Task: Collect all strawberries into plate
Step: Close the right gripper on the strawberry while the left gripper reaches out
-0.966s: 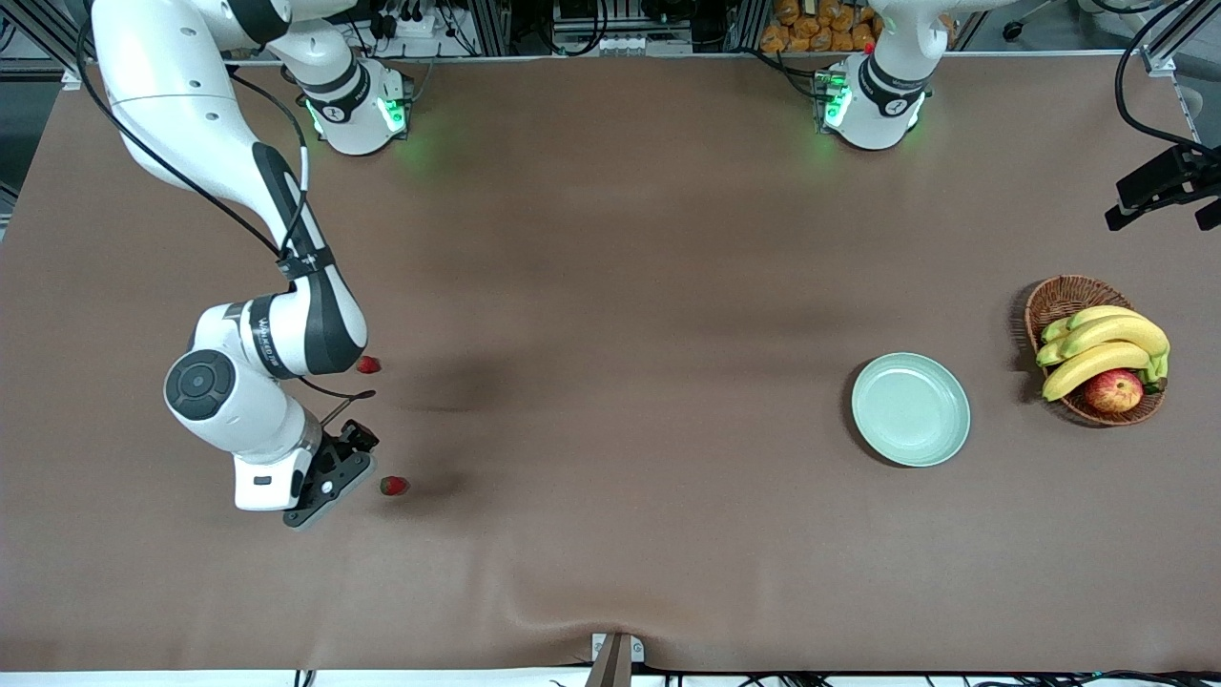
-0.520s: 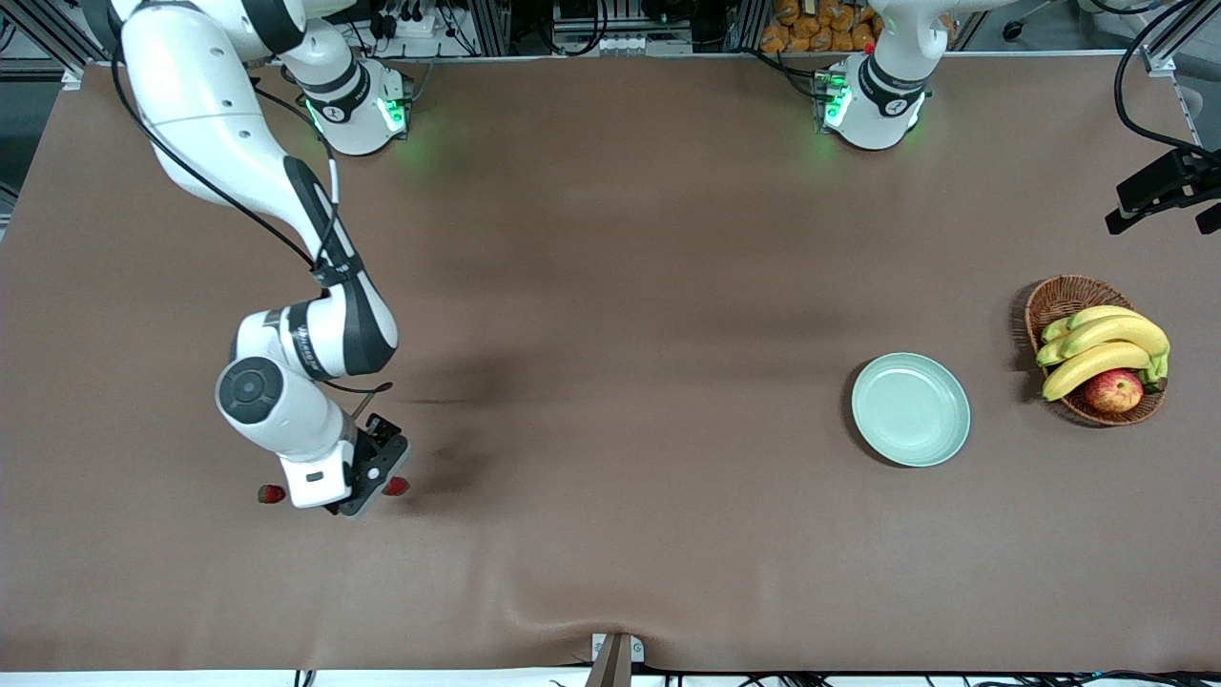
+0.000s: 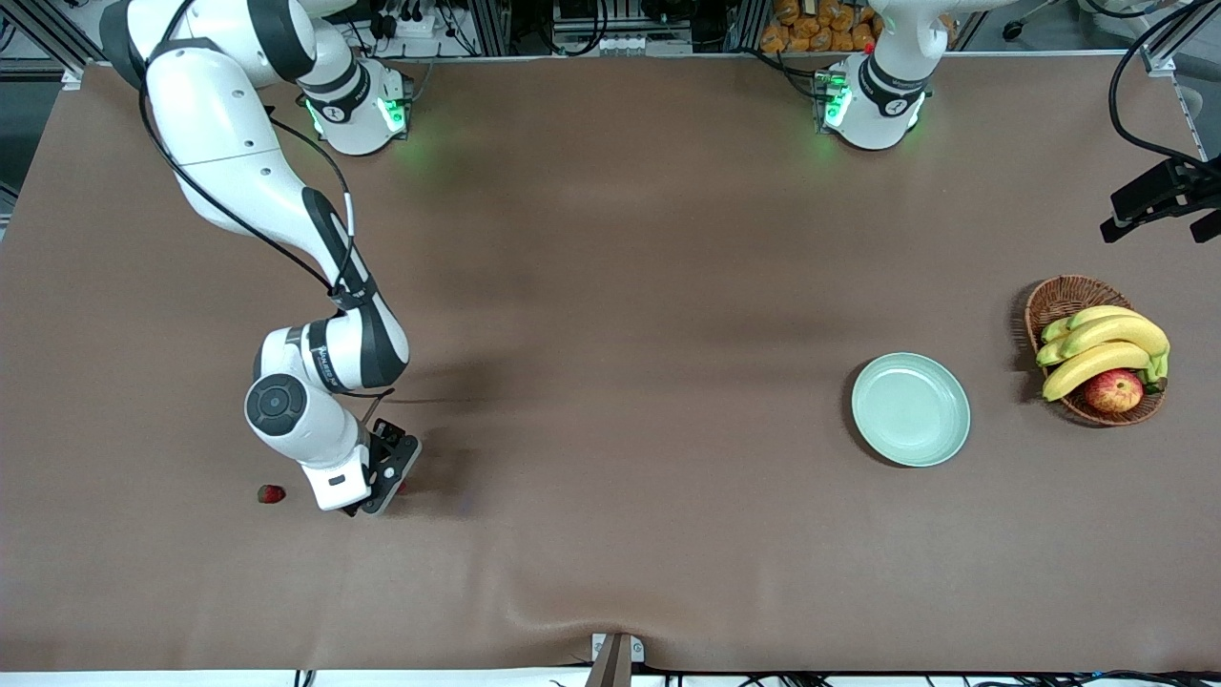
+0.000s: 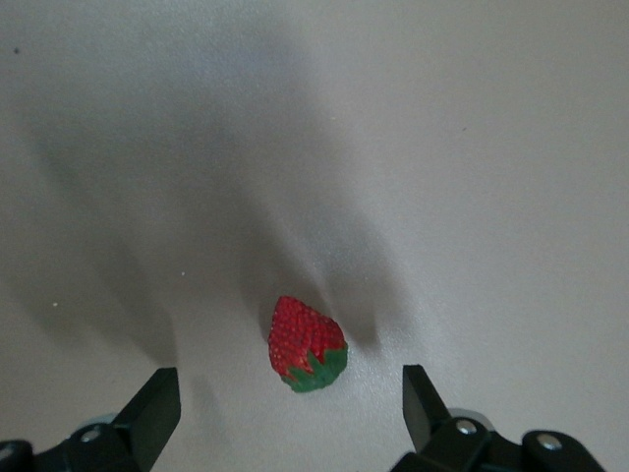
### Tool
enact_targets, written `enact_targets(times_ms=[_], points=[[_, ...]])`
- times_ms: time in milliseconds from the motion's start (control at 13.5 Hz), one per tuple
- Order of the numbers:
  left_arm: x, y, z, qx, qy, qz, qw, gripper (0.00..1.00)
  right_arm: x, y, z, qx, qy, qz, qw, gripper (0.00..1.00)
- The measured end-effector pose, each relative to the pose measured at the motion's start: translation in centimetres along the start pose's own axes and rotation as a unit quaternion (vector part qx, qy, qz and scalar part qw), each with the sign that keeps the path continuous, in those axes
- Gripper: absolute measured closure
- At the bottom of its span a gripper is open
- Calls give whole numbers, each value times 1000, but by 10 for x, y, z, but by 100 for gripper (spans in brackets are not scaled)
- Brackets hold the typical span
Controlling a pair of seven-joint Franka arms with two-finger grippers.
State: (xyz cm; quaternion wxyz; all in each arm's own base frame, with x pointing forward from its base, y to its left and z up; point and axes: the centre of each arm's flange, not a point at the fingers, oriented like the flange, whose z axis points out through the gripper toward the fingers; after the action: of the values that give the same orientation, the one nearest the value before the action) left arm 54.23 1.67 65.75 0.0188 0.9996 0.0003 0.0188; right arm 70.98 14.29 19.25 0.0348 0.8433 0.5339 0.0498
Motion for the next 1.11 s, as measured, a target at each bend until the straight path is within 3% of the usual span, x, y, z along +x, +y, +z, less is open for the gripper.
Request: enact_targets(times_ms=[595,1115], points=[[12,19,7,-1,18,18,1000,0,2,1,0,-10,9,0,1000,0],[20,28,25,-2,6,26,1000,0,3,-1,11,-12,15,2,1000,0]])
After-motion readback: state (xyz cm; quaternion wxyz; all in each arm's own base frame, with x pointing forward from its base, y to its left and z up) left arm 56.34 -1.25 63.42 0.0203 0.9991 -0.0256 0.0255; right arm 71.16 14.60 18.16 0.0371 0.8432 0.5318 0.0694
